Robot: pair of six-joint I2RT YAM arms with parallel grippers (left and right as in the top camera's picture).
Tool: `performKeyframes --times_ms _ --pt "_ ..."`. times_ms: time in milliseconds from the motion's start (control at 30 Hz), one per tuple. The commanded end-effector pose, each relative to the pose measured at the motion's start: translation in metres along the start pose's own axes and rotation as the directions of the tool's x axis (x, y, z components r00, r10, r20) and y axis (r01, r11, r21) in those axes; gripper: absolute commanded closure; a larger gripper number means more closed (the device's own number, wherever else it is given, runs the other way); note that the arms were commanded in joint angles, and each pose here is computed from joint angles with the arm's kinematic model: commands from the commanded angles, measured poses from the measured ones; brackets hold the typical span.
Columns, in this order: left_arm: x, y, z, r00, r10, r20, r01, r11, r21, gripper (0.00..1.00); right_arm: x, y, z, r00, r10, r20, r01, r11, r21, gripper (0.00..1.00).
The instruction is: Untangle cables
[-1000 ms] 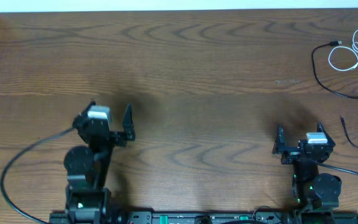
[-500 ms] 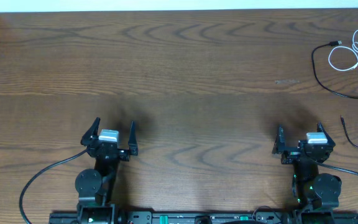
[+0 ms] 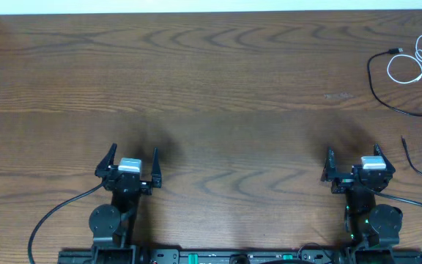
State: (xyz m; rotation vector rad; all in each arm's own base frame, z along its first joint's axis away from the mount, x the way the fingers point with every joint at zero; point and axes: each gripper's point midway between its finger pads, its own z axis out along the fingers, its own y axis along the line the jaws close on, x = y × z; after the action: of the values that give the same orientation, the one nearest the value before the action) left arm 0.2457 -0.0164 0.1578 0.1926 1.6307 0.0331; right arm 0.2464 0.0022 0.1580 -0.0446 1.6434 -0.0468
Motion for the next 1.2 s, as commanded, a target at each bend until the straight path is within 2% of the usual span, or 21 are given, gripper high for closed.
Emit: performKeyframes --times_ms 0,33,133,1167 --pt "0.009 0.002 -0.001 0.999 0.011 -0.032 -0.011 1.000 -0.011 0.02 0.000 0.001 0.000 1.000 0.013 0.002 -0.013 1.000 -0.001 0.01" --pt "0.018 0.000 -0.001 0.997 0.005 -0.071 -0.006 1.000 -0.005 0.02 0.000 0.001 0.000 1.000 0.013 0.002 -0.013 1.000 -0.001 0.01" --pt "0.019 0.001 -0.001 0.996 -0.043 -0.074 0.043 0.999 -0.011 0.02 0.000 0.001 0.000 1.000 0.012 0.002 -0.012 1.000 -0.001 0.01" --pt "0.019 0.001 -0.001 0.996 -0.042 -0.076 0.041 0.999 -0.010 0.02 0.001 0.001 0.000 1.000 0.012 0.002 -0.012 1.000 -0.001 0.01"
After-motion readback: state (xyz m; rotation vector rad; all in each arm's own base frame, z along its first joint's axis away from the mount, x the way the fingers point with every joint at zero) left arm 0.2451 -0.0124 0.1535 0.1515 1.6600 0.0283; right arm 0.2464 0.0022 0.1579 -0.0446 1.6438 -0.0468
